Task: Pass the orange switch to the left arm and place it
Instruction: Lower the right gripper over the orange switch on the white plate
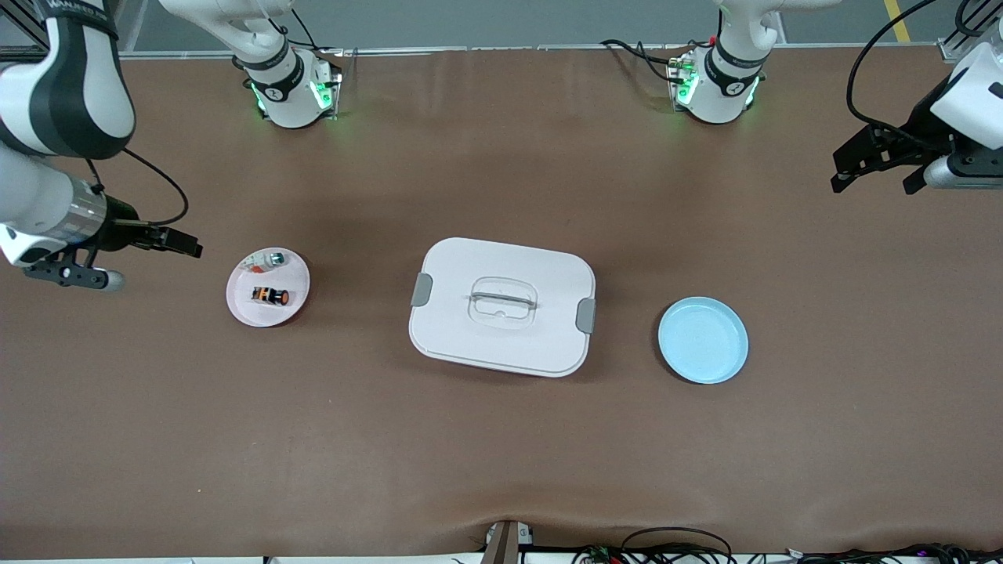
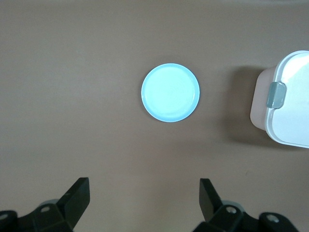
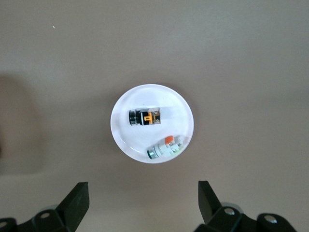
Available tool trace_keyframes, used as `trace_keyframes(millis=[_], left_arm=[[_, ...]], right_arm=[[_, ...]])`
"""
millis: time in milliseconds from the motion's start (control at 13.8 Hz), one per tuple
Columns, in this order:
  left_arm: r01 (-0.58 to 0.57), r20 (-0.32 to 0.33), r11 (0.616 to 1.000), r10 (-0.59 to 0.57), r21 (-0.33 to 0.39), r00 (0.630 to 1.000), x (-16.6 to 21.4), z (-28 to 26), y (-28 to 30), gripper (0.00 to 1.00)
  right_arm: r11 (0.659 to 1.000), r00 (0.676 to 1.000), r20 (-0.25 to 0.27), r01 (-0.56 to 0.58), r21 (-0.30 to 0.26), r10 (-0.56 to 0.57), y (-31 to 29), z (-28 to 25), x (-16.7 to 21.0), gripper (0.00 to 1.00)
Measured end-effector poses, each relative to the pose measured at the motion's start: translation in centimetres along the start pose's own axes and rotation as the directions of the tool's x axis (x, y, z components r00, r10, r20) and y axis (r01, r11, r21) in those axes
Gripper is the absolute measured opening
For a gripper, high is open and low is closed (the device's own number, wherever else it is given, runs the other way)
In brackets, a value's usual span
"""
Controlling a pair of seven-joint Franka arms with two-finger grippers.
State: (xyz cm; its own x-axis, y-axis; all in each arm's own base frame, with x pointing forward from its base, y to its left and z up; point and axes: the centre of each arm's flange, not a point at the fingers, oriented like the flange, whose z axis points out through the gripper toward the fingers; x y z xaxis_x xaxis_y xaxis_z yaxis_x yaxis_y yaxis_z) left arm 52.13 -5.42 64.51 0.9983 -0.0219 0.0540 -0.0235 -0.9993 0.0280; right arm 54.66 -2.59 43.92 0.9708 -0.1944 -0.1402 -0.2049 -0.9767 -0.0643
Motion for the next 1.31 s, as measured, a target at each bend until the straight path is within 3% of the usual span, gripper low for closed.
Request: trace_keyframes(millis=[435,1305], left_arm=[[0.000,0.000,1.000,0.000,0.000,1.000,0.0,0.0,0.0,1.00],[-0.002,-0.008,1.000,0.002,-0.001,1.000,0.0,-0.4,0.0,1.00]], right_arm=[[1.000,0.997,-0.079,-0.012,0.014,0.013,0.2,6.5,-0.2,1.00],[0.999,0.991,-0.131,0.031,-0.029,-0.034,-1.8,21.1,0.9,1.00]])
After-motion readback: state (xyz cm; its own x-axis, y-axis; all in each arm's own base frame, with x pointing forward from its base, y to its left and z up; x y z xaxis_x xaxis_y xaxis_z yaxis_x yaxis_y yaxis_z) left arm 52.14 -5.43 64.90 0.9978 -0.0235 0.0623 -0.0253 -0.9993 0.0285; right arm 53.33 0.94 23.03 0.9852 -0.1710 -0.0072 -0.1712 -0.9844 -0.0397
